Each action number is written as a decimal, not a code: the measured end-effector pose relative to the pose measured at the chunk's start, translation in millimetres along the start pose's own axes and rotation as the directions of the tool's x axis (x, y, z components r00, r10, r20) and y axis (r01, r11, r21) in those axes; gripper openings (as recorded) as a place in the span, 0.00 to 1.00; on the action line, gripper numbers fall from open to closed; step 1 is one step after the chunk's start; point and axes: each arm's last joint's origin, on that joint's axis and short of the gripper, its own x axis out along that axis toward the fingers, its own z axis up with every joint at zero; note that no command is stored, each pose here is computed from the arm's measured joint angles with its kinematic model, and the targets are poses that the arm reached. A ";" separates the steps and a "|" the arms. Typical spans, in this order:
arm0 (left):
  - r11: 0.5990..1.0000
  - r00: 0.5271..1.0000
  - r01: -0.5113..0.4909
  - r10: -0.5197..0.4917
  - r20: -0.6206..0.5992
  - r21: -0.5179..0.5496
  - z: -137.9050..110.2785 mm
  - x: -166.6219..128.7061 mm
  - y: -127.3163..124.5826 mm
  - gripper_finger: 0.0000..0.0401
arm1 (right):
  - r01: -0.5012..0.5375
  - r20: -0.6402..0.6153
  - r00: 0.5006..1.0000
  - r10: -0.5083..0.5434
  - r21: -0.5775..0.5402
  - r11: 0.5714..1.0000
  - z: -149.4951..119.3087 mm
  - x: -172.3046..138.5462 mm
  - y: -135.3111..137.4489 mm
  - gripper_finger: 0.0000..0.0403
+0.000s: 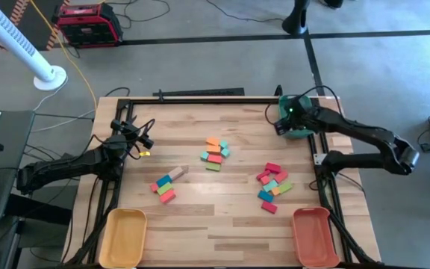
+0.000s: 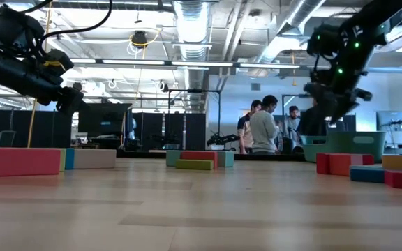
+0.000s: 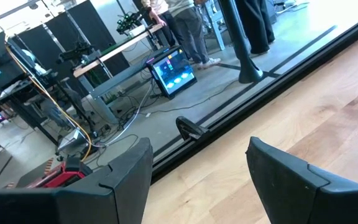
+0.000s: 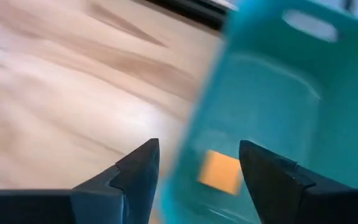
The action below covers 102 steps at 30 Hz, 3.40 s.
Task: Sort blocks by size
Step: Put the blue square block into the green bin
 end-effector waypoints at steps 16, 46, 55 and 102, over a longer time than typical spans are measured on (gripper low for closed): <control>1.000 1.000 0.000 0.000 0.000 0.000 0.0 0.0 0.0 0.62 | -0.507 0.098 0.815 0.572 -0.360 0.783 -31.3 -15.1 137.0 0.62; 1.000 1.000 0.000 0.000 0.000 0.000 0.0 0.0 0.0 0.62 | -0.393 0.034 0.891 0.452 -0.436 0.809 -53.6 84.8 206.7 0.77; 1.000 1.000 0.000 0.000 0.000 0.000 0.0 0.0 0.0 0.62 | -0.393 0.084 0.881 0.466 -0.421 0.817 -50.2 84.6 209.6 0.77; 1.000 1.000 0.000 0.000 0.000 0.000 -0.1 0.0 0.0 0.62 | 0.220 -0.041 0.974 -0.222 -0.038 0.975 -5.3 -31.6 36.8 0.41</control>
